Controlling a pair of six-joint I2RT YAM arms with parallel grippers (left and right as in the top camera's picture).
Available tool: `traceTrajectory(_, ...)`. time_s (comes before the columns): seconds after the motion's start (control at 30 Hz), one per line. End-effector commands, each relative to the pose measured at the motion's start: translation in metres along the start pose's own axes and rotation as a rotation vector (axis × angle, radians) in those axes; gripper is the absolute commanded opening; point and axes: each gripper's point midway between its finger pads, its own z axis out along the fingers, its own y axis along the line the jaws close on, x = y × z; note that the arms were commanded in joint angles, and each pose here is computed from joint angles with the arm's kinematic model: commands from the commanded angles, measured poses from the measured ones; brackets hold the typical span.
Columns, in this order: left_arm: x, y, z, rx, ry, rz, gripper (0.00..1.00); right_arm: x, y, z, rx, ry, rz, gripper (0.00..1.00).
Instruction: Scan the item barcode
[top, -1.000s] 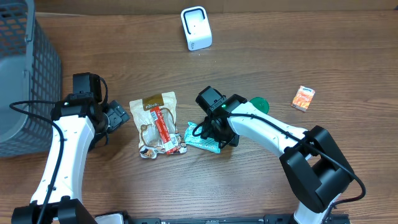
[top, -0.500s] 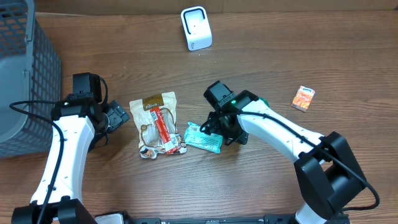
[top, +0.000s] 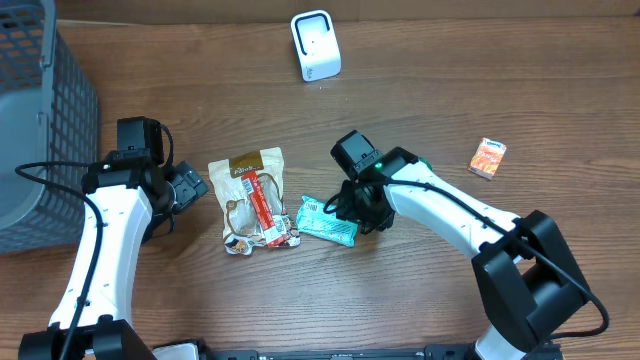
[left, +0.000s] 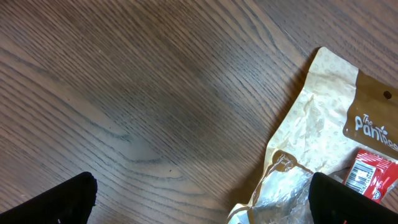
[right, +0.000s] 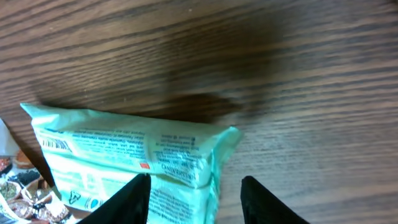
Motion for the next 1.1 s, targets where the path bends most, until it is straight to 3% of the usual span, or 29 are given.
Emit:
traceTrajectory(0.0, -0.001, 0.002, 0.000, -0.011, -0.006, 0.011, 1.00, 0.007, 0.008, 0.001, -0.063, 0.014, -0.025, 0.49)
traceTrajectory(0.57, -0.001, 0.002, 0.000, -0.011, -0.006, 0.011, 1.00, 0.012, 0.009, 0.022, -0.110, -0.005, -0.043, 0.48)
traceTrajectory(0.9, -0.001, 0.002, 0.000, -0.011, -0.006, 0.011, 1.00, 0.016, 0.002, 0.030, -0.102, 0.003, 0.009, 0.34)
traceTrajectory(1.07, -0.001, 0.002, 0.000, -0.011, -0.006, 0.011, 1.00, 0.016, 0.002, 0.030, -0.104, 0.002, 0.009, 0.33)
